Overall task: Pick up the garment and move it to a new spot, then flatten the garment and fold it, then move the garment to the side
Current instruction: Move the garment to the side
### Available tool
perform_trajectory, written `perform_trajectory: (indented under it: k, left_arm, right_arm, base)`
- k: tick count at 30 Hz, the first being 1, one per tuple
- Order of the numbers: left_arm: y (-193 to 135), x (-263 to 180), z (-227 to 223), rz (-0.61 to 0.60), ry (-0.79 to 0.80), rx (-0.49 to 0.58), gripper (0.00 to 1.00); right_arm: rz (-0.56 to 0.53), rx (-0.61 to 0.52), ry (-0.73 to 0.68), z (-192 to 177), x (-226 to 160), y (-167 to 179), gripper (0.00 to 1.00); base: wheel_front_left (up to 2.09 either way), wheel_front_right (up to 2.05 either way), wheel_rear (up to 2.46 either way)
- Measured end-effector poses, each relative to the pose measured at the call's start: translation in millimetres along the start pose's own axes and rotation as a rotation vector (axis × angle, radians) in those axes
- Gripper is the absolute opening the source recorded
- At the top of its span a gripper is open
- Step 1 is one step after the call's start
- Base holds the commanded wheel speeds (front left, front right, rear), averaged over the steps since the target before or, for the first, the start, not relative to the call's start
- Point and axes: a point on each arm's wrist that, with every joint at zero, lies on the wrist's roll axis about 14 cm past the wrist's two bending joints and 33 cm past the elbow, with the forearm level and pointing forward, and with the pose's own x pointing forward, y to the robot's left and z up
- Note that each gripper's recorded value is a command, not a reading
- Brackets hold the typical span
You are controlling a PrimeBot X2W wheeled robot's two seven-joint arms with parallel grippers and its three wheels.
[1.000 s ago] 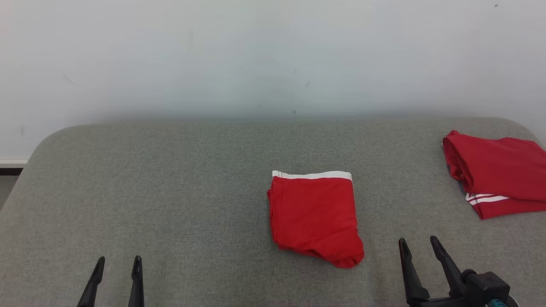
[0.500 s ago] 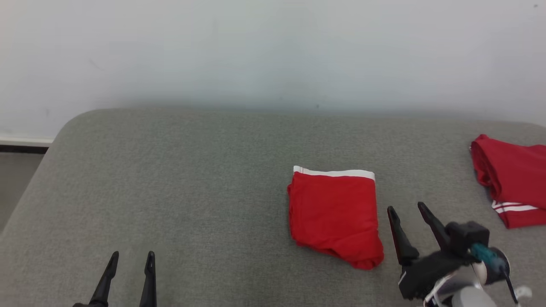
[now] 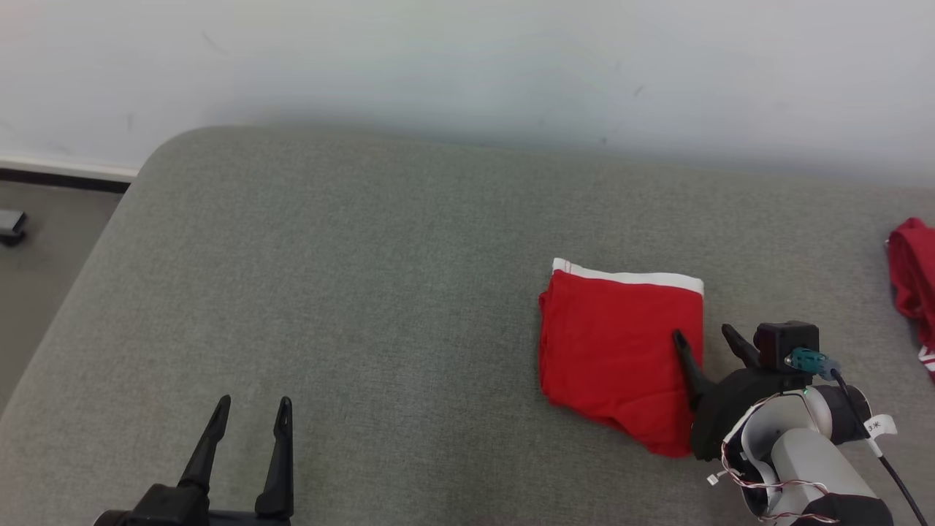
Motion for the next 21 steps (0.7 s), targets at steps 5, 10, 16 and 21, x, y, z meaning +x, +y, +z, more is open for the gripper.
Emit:
perform_trajectory:
  k: [5, 10, 16, 21]
  left_arm:
    - [5.2, 3.5, -2.5, 0.017, 0.010, -0.001, 1.00]
    - [7.8, 4.2, -5.7, 0.028, 0.020, -0.001, 1.00]
    - [9.1, 6.0, -3.1, 0.030, 0.012, -0.001, 1.00]
    - [5.8, 9.8, -5.3, 0.022, 0.017, -0.005, 1.00]
  right_arm:
    - [-0.003, 0.026, 0.090, -28.6, 10.8, 0.9, 1.00]
    - [-0.003, 0.052, 0.160, -52.1, 13.8, 6.0, 1.00]
    - [-0.002, 0.106, 0.193, -57.3, 15.3, 14.4, 0.00]
    - [0.006, 0.078, 0.191, -54.9, 17.9, 11.8, 0.00]
  base:
    - [0.00, 0.00, 0.00]
    - [0.00, 0.00, 0.00]
    - [0.00, 0.00, 0.00]
    - [0.00, 0.00, 0.00]
